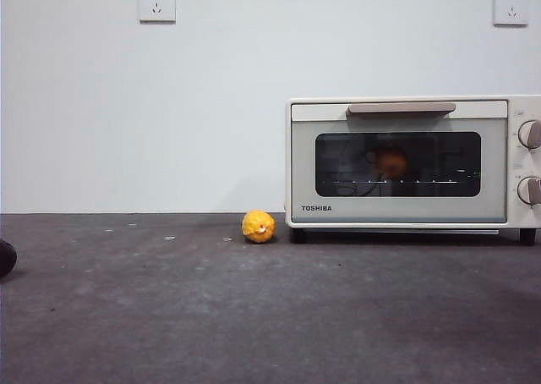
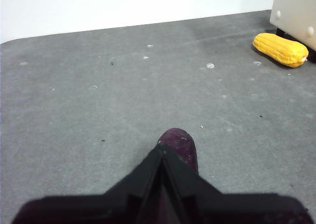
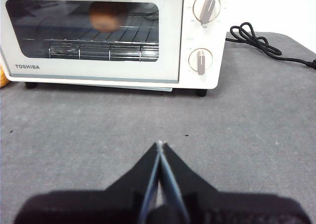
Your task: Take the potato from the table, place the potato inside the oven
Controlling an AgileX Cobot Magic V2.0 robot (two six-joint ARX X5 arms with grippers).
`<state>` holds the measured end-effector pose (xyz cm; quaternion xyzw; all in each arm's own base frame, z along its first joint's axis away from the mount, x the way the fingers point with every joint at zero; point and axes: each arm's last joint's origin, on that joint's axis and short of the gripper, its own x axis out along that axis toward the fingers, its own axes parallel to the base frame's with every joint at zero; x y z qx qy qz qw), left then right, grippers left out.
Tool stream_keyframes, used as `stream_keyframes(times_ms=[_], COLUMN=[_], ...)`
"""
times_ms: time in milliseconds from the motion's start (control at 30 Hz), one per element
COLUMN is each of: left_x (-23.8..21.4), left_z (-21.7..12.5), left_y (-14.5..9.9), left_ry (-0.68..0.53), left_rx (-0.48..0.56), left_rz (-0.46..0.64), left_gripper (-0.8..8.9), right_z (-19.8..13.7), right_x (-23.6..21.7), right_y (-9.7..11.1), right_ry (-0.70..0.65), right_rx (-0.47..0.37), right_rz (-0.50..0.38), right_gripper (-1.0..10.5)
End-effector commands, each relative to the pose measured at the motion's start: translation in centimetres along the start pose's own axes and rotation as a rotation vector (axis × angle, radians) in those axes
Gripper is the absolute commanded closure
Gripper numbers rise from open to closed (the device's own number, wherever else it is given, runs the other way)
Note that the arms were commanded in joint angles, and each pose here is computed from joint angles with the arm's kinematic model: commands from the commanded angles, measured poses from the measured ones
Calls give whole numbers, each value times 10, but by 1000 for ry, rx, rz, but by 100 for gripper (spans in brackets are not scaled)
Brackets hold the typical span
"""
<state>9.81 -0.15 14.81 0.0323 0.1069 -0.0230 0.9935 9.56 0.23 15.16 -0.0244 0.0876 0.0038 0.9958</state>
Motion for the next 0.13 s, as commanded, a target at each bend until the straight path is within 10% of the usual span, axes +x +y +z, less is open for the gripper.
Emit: stream_keyframes(times_ms=[33, 133], left_x=[1, 1], left_z=[-2, -2], left_y=[0, 0], left_ry=[0, 0], left_rx=[9, 9], left_rz=[3, 3], left_gripper=[817, 817], right_z=[-2, -2], right_x=[1, 1], right_y=[0, 0], right_ry=[6, 6], right_rx=[-2, -2], right_rz=[-5, -5], right_gripper=[946, 946])
